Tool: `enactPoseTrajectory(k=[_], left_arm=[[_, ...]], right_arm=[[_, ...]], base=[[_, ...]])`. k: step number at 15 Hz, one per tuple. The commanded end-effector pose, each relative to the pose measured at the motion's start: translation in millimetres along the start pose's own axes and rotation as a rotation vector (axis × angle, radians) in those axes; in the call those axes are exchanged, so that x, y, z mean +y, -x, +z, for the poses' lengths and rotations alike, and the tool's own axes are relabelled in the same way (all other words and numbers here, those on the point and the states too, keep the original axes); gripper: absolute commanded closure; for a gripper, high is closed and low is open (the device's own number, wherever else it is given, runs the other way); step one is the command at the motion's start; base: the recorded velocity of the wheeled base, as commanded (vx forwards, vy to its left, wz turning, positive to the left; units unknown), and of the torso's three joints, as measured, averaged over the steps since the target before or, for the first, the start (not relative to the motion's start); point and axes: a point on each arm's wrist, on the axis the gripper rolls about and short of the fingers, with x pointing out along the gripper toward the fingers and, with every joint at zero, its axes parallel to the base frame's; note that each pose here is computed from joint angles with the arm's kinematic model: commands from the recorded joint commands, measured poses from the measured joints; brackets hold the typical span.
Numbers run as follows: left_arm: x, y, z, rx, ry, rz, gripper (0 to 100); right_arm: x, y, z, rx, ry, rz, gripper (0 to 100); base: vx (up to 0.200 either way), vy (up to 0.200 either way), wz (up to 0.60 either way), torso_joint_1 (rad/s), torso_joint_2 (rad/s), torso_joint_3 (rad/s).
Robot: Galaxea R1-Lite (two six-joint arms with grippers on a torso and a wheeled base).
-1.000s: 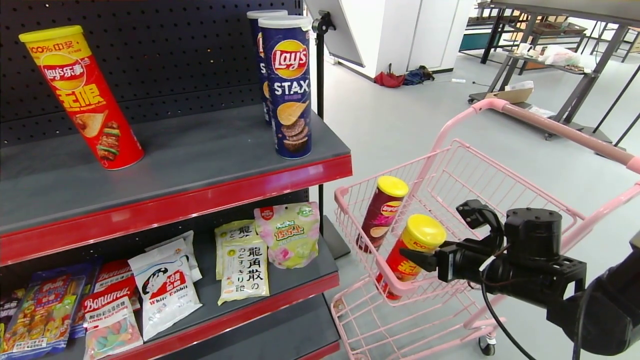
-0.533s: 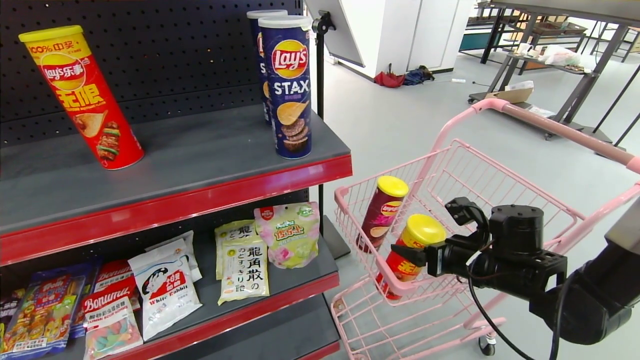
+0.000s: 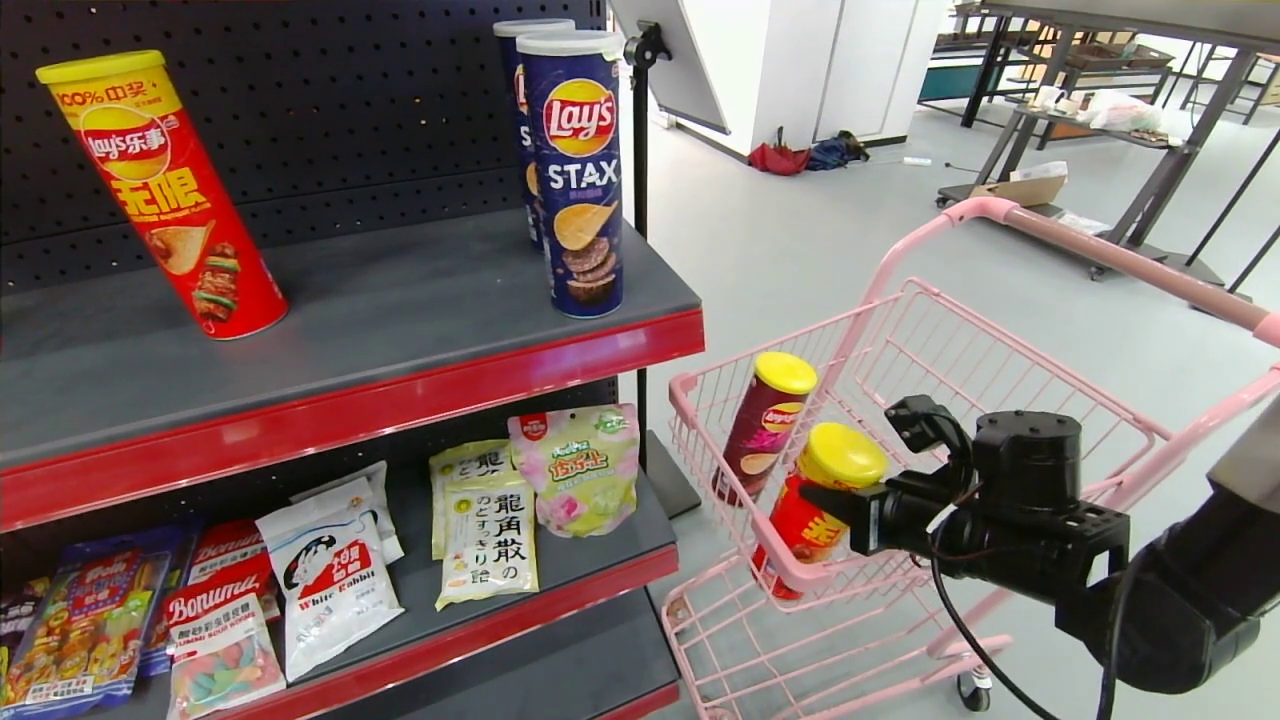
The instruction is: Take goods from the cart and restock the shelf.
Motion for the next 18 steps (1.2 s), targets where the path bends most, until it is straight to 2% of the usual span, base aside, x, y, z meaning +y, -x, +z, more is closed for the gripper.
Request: enactPoseTrajectory(k=[1,4,7,9,12,13,14,16,18], left_arm=[[0.0,-0.1,0.0,0.001,0.001,0.000,0],[0.0,-0.1,0.0,0.001,0.001,0.000,0],[0.0,-0.1,0.0,0.001,0.002,0.000,0],[0.0,-0.1,0.0,0.001,0.002,0.000,0],[0.0,-0.1,0.0,0.001,0.002,0.000,0],[0.0,-0.1,0.0,0.001,0.002,0.000,0],[0.0,-0.1,0.0,0.001,0.002,0.000,0],[0.0,-0.1,0.0,0.001,0.005,0.000,0],[0.0,-0.1,0.0,0.001,0.004,-0.002,0]], right_arm=[[7.6,22.0,21.4,-0.098,0.024,-0.011,100],[18.5,55.5,51.1,-0.240,0.058,-0.028,100],[26.9,96.0,69.2,-0.260,0.064,-0.047,100],[30.4,125.4,91.3,-0.302,0.083,-0.080,100],[32.3,189.7,133.6,-0.388,0.104,-0.248,100],[36.5,219.5,134.3,-0.397,0.099,-0.374,100],[40.6,238.0,127.8,-0.369,0.109,-0.447,100],[63.2,292.1,87.8,-0.299,0.105,-0.511,100],[74.5,314.2,46.9,-0.263,0.080,-0.572,100]], base=[[0.000,0.000,0.00,0.000,0.00,0.000],[0.000,0.000,0.00,0.000,0.00,0.000],[0.000,0.000,0.00,0.000,0.00,0.000],[0.000,0.000,0.00,0.000,0.00,0.000],[0.000,0.000,0.00,0.000,0.00,0.000],[0.000,0.000,0.00,0.000,0.00,0.000],[0.000,0.000,0.00,0.000,0.00,0.000],[0.000,0.000,0.00,0.000,0.00,0.000],[0.000,0.000,0.00,0.000,0.00,0.000]])
